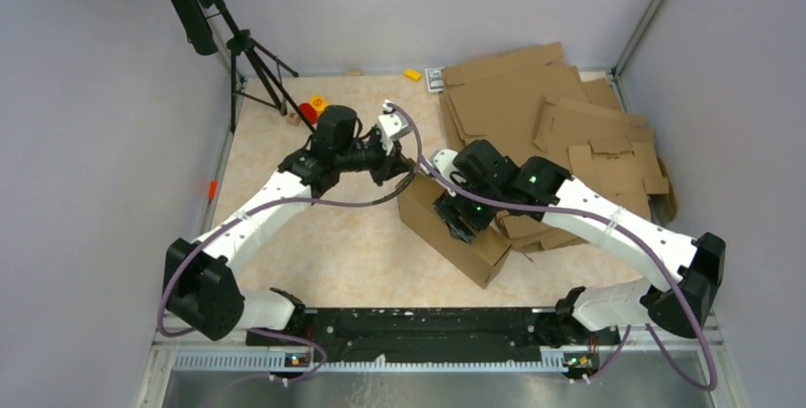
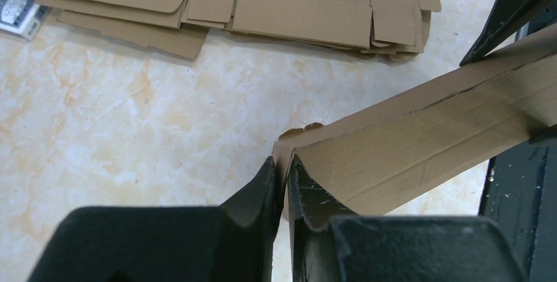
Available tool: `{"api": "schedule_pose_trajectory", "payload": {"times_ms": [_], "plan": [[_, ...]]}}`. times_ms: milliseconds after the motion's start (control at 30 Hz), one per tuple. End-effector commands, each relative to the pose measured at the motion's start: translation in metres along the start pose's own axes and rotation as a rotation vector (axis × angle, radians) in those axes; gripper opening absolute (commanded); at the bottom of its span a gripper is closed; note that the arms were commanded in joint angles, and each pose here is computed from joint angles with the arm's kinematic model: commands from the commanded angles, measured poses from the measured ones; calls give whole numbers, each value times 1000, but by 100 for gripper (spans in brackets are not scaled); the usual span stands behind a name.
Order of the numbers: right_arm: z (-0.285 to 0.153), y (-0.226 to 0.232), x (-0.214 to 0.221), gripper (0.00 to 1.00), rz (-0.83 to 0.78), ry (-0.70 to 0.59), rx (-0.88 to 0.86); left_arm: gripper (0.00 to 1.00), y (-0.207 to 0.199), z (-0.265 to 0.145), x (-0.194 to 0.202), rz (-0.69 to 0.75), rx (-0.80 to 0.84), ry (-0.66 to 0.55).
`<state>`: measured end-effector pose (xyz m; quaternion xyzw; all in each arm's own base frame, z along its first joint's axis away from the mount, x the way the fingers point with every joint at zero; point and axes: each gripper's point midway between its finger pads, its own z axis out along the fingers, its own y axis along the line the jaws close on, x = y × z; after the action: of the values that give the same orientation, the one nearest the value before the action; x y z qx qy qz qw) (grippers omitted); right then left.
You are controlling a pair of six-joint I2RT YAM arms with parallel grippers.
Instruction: Fold the paper box
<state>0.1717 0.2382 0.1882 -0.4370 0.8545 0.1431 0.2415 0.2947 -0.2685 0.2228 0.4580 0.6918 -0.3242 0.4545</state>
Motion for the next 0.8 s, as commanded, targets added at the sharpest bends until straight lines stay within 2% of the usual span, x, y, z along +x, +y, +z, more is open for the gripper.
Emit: {"api": "schedule_pose_trajectory", "payload": {"times_ms": [0, 100, 233, 433, 767], "plan": [[-8, -3, -8, 62, 5, -44, 16, 12, -2, -4, -25, -56, -49, -24], [-6, -2, -8, 62, 4, -46, 10, 9, -3, -3, -23, -104, -66, -6], [-5, 0, -8, 62, 35, -47, 8, 0, -2, 2, -21, -172, -80, 20], [-3, 0, -9, 61, 38, -48, 2, 0, 1, 2, -27, -275, -133, 12], [-4, 1, -8, 61, 38, -50, 3, 0, 1, 6, -28, -342, -129, 1]]}}
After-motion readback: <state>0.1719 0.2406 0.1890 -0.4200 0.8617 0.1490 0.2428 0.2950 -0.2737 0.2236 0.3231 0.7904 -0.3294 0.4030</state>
